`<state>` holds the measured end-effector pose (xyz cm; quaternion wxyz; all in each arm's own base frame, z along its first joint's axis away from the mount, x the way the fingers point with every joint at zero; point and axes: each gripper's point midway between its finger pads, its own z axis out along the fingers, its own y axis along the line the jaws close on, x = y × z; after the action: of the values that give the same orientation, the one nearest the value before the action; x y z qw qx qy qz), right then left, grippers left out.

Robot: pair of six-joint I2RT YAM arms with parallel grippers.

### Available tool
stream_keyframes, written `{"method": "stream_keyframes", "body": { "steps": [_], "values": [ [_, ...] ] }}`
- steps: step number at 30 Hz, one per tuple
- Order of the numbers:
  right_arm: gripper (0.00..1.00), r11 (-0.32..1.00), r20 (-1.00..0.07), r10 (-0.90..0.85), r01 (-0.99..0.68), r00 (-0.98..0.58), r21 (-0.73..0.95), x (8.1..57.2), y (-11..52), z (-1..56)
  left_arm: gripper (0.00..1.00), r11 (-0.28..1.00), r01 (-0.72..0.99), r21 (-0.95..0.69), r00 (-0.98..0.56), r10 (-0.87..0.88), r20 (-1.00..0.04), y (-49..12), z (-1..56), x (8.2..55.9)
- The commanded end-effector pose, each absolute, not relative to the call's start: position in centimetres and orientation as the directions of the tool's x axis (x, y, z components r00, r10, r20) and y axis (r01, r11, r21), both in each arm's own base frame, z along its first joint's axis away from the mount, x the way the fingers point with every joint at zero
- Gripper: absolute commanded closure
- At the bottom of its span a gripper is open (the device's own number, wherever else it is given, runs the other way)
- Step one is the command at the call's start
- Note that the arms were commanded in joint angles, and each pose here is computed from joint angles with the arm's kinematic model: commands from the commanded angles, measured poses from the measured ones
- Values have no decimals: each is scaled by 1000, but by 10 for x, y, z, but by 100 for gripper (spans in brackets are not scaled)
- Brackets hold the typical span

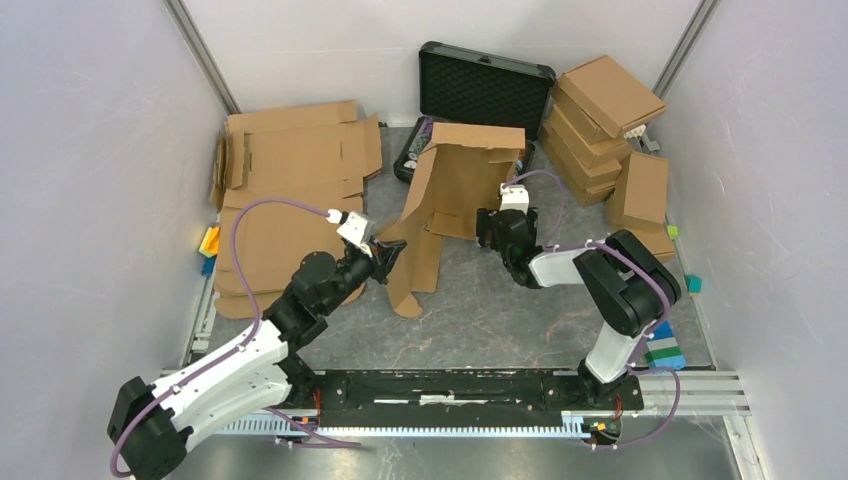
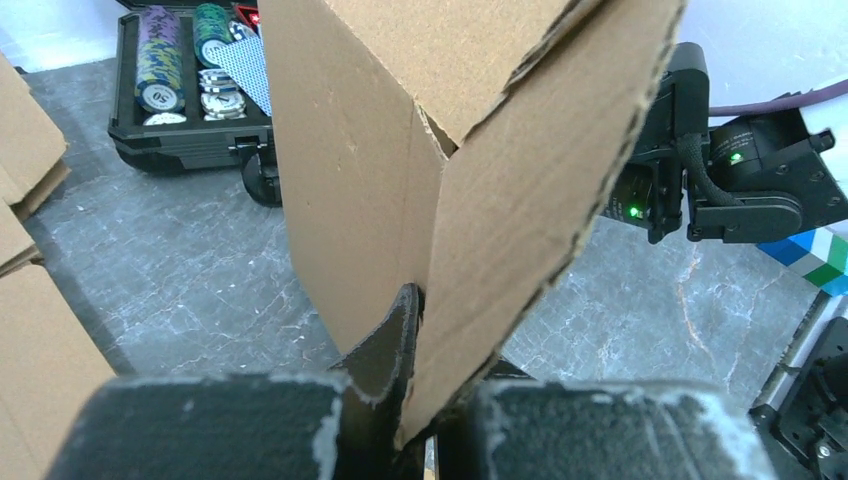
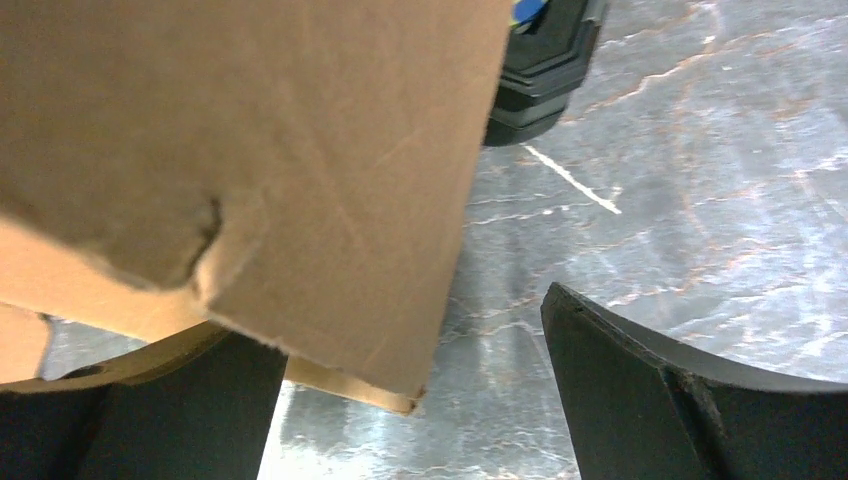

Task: Fold the paper box

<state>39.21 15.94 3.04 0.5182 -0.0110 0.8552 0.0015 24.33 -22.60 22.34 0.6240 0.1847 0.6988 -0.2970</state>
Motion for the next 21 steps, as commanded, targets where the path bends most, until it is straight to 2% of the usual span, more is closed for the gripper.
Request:
{"method": "stream_keyframes", "body": {
  "steps": [1, 5, 12, 16, 21],
  "values": [
    [2, 993, -858, 32, -84, -513, 87, 388, 187, 17, 90, 730, 629, -265, -290, -96, -952, -234, 186, 232],
    [2, 997, -852, 24, -46, -523, 57, 397, 187, 14, 90, 700, 655, -285, -302, -103, -948, -242, 192, 229],
    [1, 994, -813, -66, 38, -579, -107, 370, 146, -7, 89, 720, 633, -285, -305, -107, -946, -234, 192, 228],
    [1, 997, -835, -58, 13, -548, -78, 358, 142, 3, 89, 728, 632, -266, -300, -87, -950, -232, 197, 228],
    [1, 997, -885, -56, -69, -463, -27, 360, 154, 47, 89, 748, 619, -241, -280, -77, -957, -226, 203, 231]
  ]
}}
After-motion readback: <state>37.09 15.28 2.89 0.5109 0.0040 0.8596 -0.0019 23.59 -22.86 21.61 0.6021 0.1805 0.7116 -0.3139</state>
